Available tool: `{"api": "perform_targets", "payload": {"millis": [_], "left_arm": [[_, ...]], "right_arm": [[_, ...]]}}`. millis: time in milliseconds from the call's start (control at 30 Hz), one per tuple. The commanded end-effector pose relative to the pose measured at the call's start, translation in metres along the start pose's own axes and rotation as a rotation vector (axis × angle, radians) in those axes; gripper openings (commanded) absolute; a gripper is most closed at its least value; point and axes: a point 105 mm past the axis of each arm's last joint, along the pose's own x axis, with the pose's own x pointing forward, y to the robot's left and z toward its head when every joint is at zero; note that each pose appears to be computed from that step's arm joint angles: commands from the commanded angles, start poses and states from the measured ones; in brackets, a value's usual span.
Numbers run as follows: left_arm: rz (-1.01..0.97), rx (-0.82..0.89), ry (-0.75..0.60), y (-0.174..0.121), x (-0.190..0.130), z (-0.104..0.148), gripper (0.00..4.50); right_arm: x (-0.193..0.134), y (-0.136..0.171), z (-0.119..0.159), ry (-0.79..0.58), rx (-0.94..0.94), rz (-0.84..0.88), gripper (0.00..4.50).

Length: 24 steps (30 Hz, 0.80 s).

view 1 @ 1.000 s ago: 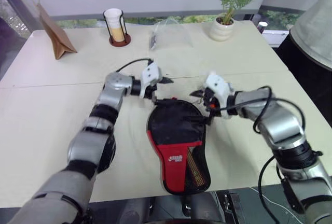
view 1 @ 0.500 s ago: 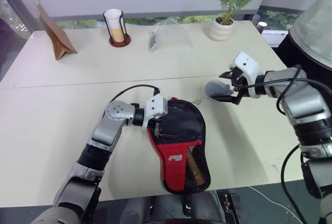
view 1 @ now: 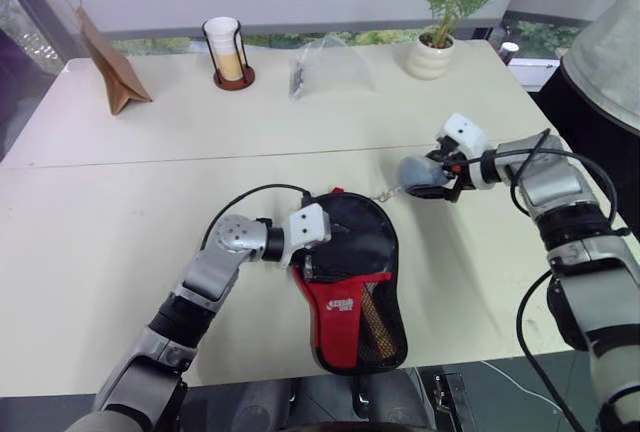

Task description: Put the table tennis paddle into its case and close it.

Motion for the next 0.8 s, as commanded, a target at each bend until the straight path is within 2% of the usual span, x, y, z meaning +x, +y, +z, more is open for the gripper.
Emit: {"api": "perform_targets", "payload": {"millis": [33,67,100,167,333,400,567,800], "left_arm": [[-0.001,0.004,0.048,-0.002,0.003,-0.012,4.47],[-0.003,-0.001,0.05,-0.003,0.004,-0.013,4.47],[-0.004,-0.004,0.051,-0.004,0.004,-0.014,4.5],[-0.003,-0.008,0.058,-0.004,0.005,-0.016,4.5],[-0.008,-0.017,0.069,-0.005,0.007,-0.021,4.5],[-0.014,-0.021,0.068,-0.007,0.009,-0.022,4.5],[-0.018,-0.042,0.087,-0.009,0.011,-0.03,4.5],[-0.011,-0.064,0.092,-0.007,0.013,-0.032,4.5]], "right_arm": [[-0.007,-0.008,0.014,-0.036,-0.029,-0.021,4.5],[-0.008,-0.008,0.014,-0.039,-0.026,-0.02,4.5],[-0.009,-0.008,0.014,-0.041,-0.026,-0.019,3.96],[-0.011,-0.008,0.016,-0.05,-0.04,-0.018,3.2],[-0.017,-0.007,0.017,-0.062,-0.056,-0.01,0.71],[-0.019,-0.007,0.016,-0.061,-0.061,-0.011,0.18],[-0.026,0.002,0.007,-0.024,-0.103,-0.017,0.16],[-0.044,0.034,-0.014,0.03,-0.128,-0.005,0.16]]}}
